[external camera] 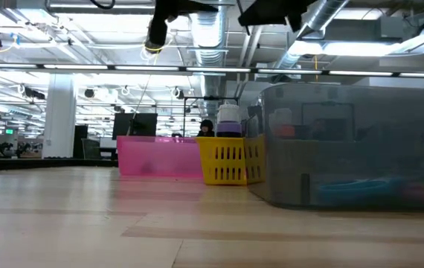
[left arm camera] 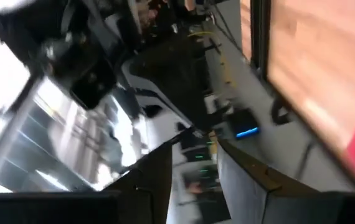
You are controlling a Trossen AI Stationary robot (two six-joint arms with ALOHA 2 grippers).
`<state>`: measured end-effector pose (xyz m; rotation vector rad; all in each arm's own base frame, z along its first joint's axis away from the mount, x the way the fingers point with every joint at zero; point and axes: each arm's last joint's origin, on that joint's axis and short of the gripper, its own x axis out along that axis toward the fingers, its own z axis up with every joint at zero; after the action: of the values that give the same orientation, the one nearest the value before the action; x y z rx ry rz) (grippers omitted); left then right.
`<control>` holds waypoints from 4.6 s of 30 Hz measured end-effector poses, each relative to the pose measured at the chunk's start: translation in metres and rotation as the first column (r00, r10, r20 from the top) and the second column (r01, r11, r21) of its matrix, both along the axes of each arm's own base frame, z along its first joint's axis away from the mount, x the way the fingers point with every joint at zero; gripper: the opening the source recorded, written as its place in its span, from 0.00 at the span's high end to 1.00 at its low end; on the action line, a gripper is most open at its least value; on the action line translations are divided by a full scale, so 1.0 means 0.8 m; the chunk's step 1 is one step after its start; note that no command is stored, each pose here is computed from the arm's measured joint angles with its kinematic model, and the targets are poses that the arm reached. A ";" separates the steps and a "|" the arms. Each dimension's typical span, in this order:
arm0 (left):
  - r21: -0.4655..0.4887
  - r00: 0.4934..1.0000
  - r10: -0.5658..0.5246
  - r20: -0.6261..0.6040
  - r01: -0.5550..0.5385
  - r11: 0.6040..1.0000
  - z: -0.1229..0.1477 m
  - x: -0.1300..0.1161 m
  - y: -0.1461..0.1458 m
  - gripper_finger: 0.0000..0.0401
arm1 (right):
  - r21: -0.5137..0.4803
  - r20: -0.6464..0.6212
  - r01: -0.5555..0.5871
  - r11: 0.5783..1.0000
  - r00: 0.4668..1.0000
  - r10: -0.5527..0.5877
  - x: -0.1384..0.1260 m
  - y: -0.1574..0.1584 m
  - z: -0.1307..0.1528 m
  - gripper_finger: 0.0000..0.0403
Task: Pick & Place Paint Supplies
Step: Put the brow brush into the red bin
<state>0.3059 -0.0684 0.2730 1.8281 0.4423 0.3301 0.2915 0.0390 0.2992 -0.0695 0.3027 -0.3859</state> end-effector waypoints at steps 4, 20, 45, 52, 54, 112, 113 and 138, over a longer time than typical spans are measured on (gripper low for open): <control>0.171 0.997 -0.020 -0.080 0.034 0.985 0.001 -0.001 -0.004 0.71 | 0.077 -0.028 -0.064 0.995 0.997 0.066 0.005 -0.013 -0.001 1.00; 0.332 0.983 0.045 -0.179 0.017 0.943 -0.001 0.002 0.009 0.71 | 0.284 -0.041 -0.266 0.921 0.957 0.288 0.010 -0.034 0.005 1.00; 0.413 0.992 -0.062 -0.114 0.103 0.905 0.012 0.006 0.015 0.71 | 0.328 -0.026 -0.285 0.901 0.950 0.311 0.011 -0.043 0.005 1.00; 0.430 0.990 -0.074 -0.122 0.120 0.895 0.012 0.009 0.027 0.71 | 0.328 -0.024 -0.290 0.899 0.949 0.315 0.011 -0.042 0.005 1.00; 0.430 0.990 -0.067 -0.121 0.113 0.896 0.012 0.010 0.031 0.71 | 0.328 -0.024 -0.290 0.899 0.949 0.315 0.011 -0.042 0.005 1.00; -0.678 0.883 0.447 0.142 -0.243 0.694 0.016 -0.035 0.238 0.99 | 0.415 -0.127 -0.321 0.851 0.906 0.404 -0.015 -0.017 -0.010 0.64; -0.717 0.883 0.435 0.176 -0.189 0.671 0.027 -0.035 0.249 0.99 | 0.415 -0.127 -0.321 0.851 0.906 0.403 -0.015 -0.017 -0.010 0.64; -0.794 0.761 0.237 -0.604 -0.600 -0.098 -0.012 0.049 0.267 0.99 | 0.346 -0.406 0.001 0.938 0.902 0.149 -0.052 0.038 -0.039 0.66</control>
<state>0.3451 0.1448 0.2632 0.1827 1.1566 0.0939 0.2495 0.0692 0.2683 0.1761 0.7978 -0.2323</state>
